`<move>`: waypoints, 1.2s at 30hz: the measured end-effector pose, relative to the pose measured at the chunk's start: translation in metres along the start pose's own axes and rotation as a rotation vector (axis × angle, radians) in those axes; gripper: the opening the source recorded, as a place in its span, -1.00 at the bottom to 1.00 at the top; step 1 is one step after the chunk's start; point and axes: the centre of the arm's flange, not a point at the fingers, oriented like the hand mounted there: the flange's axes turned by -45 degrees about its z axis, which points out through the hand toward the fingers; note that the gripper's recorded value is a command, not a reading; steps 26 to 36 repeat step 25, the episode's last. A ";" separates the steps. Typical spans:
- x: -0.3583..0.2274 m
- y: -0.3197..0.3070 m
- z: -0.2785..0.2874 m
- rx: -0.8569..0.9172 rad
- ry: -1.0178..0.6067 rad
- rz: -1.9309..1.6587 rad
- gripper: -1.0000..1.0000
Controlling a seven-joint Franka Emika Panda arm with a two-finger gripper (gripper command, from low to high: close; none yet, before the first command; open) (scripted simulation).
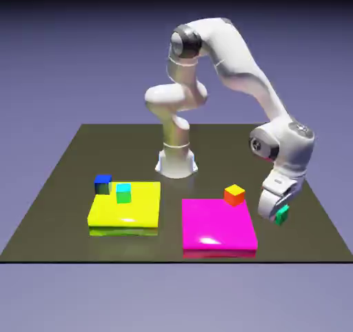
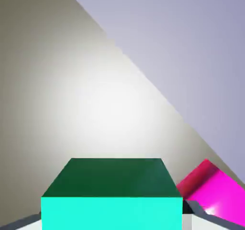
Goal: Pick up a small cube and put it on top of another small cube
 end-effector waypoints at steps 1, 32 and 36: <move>-0.009 -0.003 -0.005 -0.005 -0.001 -0.032 -1.00; -0.152 -0.052 0.023 0.000 0.030 -0.468 1.00; -0.152 -0.052 0.023 0.000 0.030 -0.468 1.00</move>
